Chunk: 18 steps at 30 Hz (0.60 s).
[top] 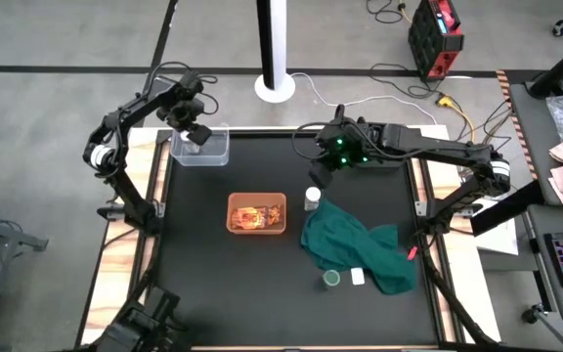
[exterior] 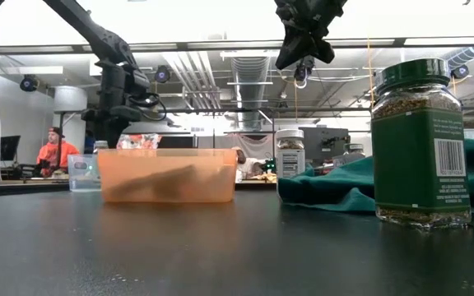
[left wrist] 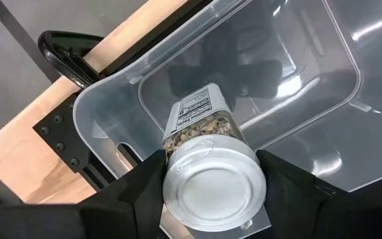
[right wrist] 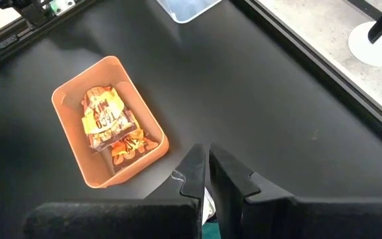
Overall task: Sort spices by type
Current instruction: Put the left white seasoning bottle into the transparent bin
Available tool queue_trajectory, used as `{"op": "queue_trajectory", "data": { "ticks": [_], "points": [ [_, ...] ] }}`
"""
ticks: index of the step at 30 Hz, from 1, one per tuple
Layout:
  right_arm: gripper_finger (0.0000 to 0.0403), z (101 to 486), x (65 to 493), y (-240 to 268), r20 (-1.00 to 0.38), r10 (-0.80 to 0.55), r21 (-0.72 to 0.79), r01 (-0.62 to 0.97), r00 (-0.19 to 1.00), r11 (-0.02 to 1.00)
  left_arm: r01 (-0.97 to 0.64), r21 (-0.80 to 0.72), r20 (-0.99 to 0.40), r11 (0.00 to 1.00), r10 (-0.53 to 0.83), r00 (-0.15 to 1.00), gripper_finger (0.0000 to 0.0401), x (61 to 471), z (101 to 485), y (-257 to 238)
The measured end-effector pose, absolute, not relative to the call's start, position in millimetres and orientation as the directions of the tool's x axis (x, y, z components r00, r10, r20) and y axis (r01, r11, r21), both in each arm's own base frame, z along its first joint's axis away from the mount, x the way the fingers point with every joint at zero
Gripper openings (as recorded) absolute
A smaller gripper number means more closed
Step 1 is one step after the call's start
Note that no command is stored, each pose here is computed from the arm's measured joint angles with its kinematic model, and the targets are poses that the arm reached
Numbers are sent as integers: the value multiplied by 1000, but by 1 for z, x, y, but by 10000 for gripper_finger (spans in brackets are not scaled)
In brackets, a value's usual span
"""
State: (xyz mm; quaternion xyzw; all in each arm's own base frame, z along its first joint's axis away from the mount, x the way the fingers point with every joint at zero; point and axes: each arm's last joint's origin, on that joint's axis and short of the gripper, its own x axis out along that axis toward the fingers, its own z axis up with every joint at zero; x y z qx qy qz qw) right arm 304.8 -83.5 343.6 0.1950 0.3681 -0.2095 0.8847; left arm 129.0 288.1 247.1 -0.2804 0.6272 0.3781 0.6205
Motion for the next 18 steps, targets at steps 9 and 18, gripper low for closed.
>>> {"op": "queue_trajectory", "data": {
  "ticks": [9, 18],
  "points": [
    [13, 344, 305, -84, -733, -227, 191, 514, 641, 836, -822, 127, -990, 555, 122, -71, 213, 129, 246, 288],
    [13, 344, 305, -84, -733, -227, 195, 518, 641, 833, -844, 124, -990, 522, 124, -69, 212, 129, 245, 289]
  ]
}}
